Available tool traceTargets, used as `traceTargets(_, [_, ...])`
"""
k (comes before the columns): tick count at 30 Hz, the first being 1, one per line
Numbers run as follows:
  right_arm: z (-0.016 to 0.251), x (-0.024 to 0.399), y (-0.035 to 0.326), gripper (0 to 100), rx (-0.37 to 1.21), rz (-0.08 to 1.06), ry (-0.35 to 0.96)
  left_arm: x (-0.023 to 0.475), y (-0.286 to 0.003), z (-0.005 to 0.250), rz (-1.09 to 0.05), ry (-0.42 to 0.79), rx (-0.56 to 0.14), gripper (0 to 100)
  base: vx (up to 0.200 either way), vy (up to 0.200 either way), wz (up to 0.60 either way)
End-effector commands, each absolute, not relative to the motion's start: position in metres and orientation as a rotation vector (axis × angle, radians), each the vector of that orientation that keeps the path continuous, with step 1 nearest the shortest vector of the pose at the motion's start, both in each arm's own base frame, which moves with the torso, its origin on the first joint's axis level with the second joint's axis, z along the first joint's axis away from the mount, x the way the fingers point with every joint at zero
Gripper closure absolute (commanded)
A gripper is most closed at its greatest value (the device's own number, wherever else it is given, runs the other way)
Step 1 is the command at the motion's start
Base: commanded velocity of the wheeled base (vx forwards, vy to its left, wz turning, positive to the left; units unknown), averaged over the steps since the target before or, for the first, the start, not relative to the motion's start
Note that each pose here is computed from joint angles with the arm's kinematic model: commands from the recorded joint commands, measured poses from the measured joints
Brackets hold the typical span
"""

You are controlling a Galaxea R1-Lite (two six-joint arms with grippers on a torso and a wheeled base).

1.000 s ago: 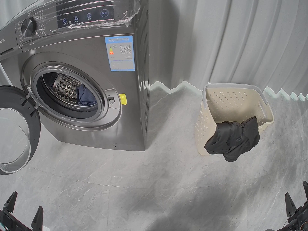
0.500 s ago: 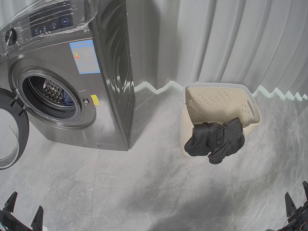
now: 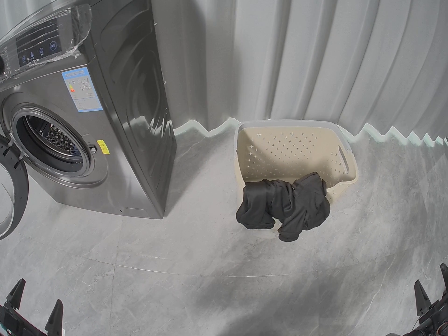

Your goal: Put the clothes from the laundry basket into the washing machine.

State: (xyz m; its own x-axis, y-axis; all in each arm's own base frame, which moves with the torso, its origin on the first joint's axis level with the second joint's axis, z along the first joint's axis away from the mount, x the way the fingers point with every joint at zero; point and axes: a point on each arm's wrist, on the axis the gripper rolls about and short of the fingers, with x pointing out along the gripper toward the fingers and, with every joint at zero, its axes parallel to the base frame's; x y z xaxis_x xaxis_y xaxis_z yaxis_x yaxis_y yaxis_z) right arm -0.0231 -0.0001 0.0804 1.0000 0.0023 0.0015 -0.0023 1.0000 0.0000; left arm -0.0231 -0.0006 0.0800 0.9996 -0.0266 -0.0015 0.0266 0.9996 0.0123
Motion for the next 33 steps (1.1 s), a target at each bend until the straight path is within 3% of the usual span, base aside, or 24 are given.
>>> traceTargets(1, [0.0758,-0.0221,0.0000,0,0.000,0.002,0.012,-0.0230,-0.0006,0.0757,-0.026,0.003,0.012,0,0.000,0.000,0.00])
traceTargets(5, [0.0760,-0.0221,-0.0001,0,0.000,0.000,0.011,-0.0230,-0.0006,0.0757,-0.026,0.003,0.012,0,0.000,0.000,0.00])
traceTargets(17, [0.0758,-0.0221,0.0000,0,-0.002,0.002,0.012,-0.0229,-0.0006,0.0753,-0.026,0.004,0.012,0,0.200,0.000,0.00])
traceTargets(23, [0.0760,-0.0221,0.0000,0,0.000,0.002,0.011,-0.0230,-0.0006,0.0757,-0.026,0.003,0.012,0,0.000,0.000,0.00])
traceTargets(33, [0.0757,-0.0221,-0.0001,0,0.009,0.000,0.014,-0.0230,-0.0006,0.0757,-0.026,0.003,0.012,0,0.000,-0.180,0.00])
